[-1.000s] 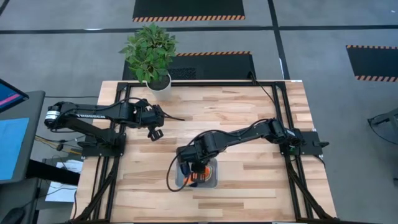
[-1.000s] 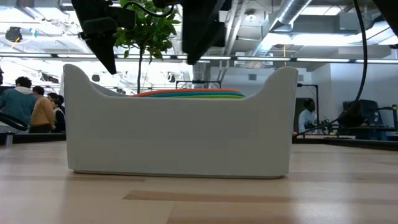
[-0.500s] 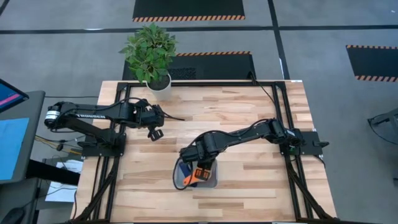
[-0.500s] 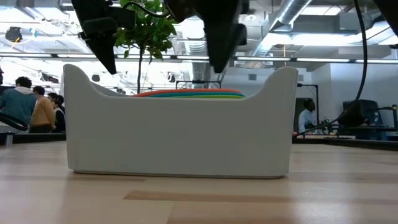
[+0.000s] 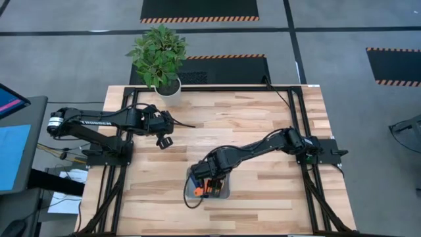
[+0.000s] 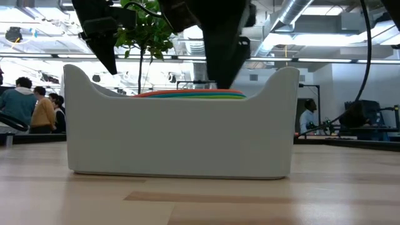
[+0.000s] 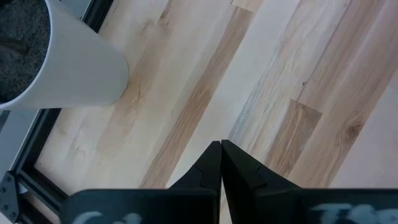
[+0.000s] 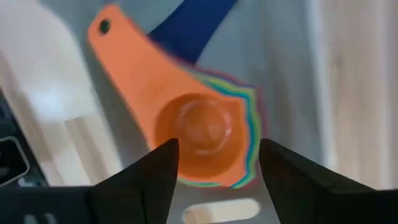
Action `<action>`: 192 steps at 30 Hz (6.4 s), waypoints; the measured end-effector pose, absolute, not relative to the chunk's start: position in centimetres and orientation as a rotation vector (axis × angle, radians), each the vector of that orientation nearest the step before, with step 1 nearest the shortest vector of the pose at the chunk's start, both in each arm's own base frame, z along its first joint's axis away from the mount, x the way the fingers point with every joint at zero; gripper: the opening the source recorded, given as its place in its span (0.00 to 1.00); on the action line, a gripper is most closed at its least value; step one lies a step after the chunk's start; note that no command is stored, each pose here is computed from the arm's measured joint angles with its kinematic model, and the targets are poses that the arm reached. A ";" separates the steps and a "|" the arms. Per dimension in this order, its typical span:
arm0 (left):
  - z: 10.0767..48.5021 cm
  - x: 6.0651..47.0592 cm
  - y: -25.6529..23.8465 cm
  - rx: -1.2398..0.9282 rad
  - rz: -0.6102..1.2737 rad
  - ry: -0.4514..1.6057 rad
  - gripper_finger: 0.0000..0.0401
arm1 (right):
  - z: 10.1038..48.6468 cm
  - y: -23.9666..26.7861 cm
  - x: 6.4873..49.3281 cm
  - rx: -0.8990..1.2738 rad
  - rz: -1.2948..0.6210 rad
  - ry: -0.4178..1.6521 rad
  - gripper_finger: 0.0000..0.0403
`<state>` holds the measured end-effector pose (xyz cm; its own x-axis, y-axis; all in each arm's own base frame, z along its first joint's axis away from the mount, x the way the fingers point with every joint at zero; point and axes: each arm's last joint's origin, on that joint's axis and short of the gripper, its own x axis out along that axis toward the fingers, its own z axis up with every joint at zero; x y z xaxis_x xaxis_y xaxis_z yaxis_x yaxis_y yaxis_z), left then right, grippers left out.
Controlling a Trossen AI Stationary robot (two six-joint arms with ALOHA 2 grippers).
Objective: Nest measuring cups in basket
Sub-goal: Remove the stacked measuring cups from the gray bin
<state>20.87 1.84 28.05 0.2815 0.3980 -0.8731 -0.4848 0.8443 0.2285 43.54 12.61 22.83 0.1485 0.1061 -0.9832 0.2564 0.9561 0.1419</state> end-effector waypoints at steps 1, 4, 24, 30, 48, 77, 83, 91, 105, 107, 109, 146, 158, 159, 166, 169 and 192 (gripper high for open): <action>28.1 20.9 1.8 -0.087 0.592 1.141 0.00 | 22.6 12.7 43.4 0.301 -0.114 1.435 0.61; 28.1 20.9 1.8 -0.085 0.591 1.142 0.00 | 22.1 12.6 43.3 0.307 -0.143 1.450 0.61; 28.1 20.9 1.8 -0.086 0.590 1.139 0.00 | 19.5 11.4 43.6 0.342 -0.166 1.448 0.61; 28.1 20.9 1.8 -0.087 0.590 1.137 0.00 | 18.9 11.3 43.8 0.360 -0.135 1.432 0.61; 28.2 21.4 1.9 -0.098 0.586 1.090 0.00 | 18.3 10.2 44.0 0.417 -0.149 1.431 0.35; 28.2 21.3 1.9 -0.076 0.582 1.095 0.00 | 18.3 10.0 43.9 0.456 -0.137 1.454 0.12; 28.2 21.3 1.9 -0.076 0.583 1.095 0.00 | 18.3 10.0 43.6 0.455 -0.135 1.486 0.11; 28.2 21.3 1.9 -0.075 0.584 1.095 0.00 | 20.4 9.6 43.4 0.451 -0.126 1.484 0.11; 28.3 21.3 1.9 -0.062 0.601 1.090 0.00 | 23.0 9.7 43.3 0.468 -0.058 1.448 0.11; 28.3 21.3 1.9 -0.061 0.602 1.090 0.00 | 24.0 9.7 43.2 0.482 -0.036 1.434 0.11; 28.3 21.3 1.9 -0.061 0.602 1.089 0.00 | 25.1 9.5 42.8 0.484 -0.037 1.430 0.11; 28.1 20.9 1.9 -0.093 0.639 1.121 0.00 | 24.7 -3.7 42.6 0.448 -0.299 1.274 0.10; 27.7 19.7 1.7 -0.229 0.747 1.191 0.00 | 22.6 -1.8 42.7 0.483 -0.320 1.275 0.10; 27.7 19.6 1.7 -0.254 0.758 1.193 0.00 | 22.4 -1.8 42.7 0.489 -0.326 1.274 0.10; 27.6 19.2 1.6 -0.329 0.776 1.234 0.00 | 21.5 -1.9 42.6 0.505 -0.363 1.269 0.11; 27.6 19.2 1.6 -0.327 0.771 1.237 0.00 | 21.5 -1.9 42.6 0.505 -0.362 1.265 0.11; 27.6 19.2 1.5 -0.317 0.744 1.251 0.00 | 20.2 -1.7 42.2 0.519 -0.344 1.294 0.28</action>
